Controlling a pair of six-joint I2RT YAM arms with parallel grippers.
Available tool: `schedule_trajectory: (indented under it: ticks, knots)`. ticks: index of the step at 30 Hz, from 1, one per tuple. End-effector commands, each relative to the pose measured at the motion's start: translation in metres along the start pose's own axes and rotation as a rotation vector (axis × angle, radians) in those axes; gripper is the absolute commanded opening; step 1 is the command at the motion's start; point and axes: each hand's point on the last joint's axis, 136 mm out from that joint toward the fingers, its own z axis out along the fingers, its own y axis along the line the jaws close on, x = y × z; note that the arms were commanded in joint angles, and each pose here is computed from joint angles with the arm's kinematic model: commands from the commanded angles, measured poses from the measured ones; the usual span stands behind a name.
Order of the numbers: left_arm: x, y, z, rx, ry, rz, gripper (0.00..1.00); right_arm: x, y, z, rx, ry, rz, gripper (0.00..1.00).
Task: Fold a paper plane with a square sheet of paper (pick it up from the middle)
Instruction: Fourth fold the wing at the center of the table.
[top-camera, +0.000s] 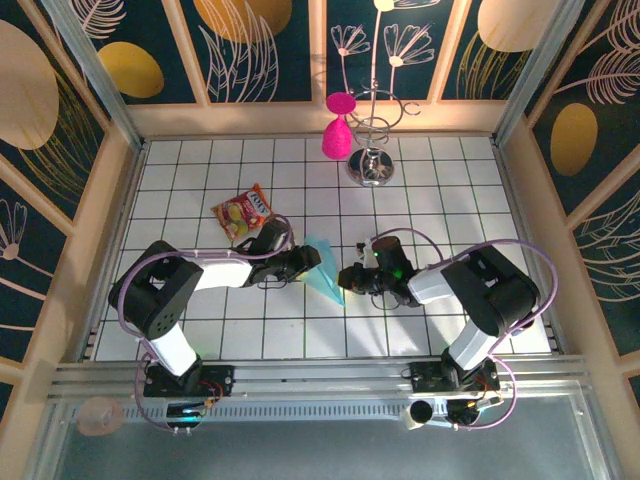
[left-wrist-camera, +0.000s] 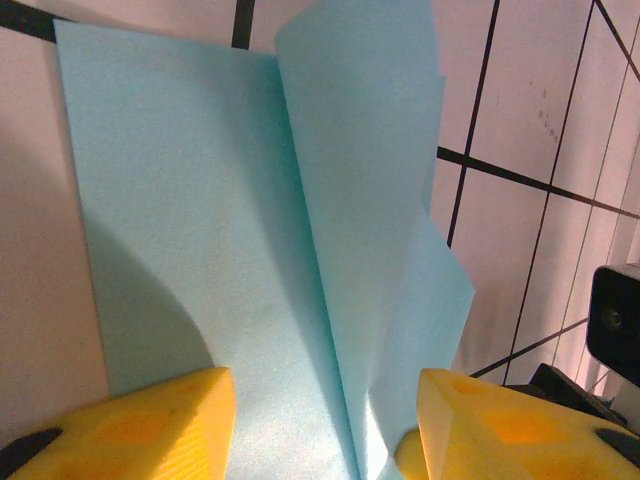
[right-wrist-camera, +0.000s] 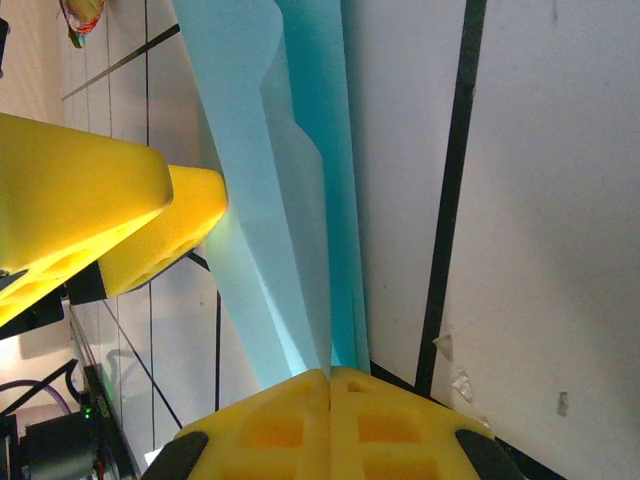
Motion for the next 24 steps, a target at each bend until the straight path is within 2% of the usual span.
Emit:
schedule_trajectory:
  ticks: [1,9,17,24]
  knots:
    - [0.008,0.035,0.007,-0.127,0.020,-0.016,0.51,0.003,-0.011,0.003,0.032,0.018,0.027,0.06]
    - [0.001,0.017,0.003,-0.078,0.006,0.015,0.50,0.007,-0.016,0.007,0.050,0.049,0.025,0.06]
    - [-0.025,-0.045,-0.022,0.060,-0.093,0.118,0.49,0.008,-0.027,0.007,0.104,0.065,0.050,0.06]
    - [-0.016,-0.056,-0.020,0.160,-0.052,0.113,0.39,0.010,-0.035,0.008,0.131,0.076,0.078,0.06]
